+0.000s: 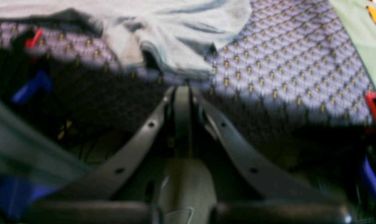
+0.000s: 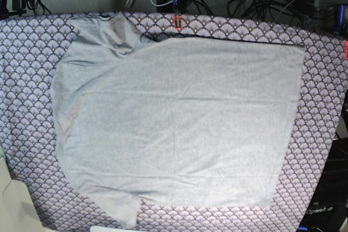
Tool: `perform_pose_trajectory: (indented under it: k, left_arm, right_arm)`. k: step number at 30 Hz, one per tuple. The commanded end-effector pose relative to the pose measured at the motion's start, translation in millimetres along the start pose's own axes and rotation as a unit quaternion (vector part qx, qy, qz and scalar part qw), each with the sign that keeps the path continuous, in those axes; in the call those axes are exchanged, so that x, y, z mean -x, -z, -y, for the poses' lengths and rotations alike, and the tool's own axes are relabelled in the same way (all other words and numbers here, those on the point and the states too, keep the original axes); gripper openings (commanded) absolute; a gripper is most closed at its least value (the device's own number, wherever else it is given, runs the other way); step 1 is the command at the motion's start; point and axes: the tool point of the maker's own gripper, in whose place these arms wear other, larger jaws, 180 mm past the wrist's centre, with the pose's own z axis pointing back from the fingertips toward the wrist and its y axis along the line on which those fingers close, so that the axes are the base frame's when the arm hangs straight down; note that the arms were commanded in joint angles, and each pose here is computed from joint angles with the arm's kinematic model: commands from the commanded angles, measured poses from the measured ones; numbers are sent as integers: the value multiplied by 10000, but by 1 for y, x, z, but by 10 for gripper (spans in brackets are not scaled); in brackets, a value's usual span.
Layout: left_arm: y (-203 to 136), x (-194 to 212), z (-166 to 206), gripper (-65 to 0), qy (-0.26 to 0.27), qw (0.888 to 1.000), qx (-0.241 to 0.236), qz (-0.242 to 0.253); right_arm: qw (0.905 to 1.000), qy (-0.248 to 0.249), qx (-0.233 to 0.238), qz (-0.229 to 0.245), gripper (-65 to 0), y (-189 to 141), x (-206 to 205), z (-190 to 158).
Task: Fold the T-shirt properly
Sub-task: 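Move both grippers down to the collar-side corners of the grey T-shirt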
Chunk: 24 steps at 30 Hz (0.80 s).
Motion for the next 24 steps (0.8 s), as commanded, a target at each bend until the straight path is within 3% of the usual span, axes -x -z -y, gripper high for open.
perform_pose_trajectory:
  k: [1, 6, 11, 20, 24]
  left_arm:
    - [-5, -5, 4, -650, -53, 9999, 86, -129]
    - [27, -51, -7, -650, -21, 9999, 98, 100]
    - [70, -103, -23, -650, 396, 9991, -39, 142]
    - [125, -161, -76, -650, 514, 9924, -1107, -160]
    - [142, -168, -80, -608, 588, 9925, -944, -515]
  right_arm:
    - [10000, 6, -32, 28, -650, -1, -9, 1]
    - [9994, 73, -351, 28, -650, 33, -30, -3]
    - [9971, 171, -712, -185, -650, 75, -46, -15]
    - [9926, 306, -1034, -553, -631, 126, -41, -26]
    - [9916, 523, -966, -684, -573, 141, -41, -17]
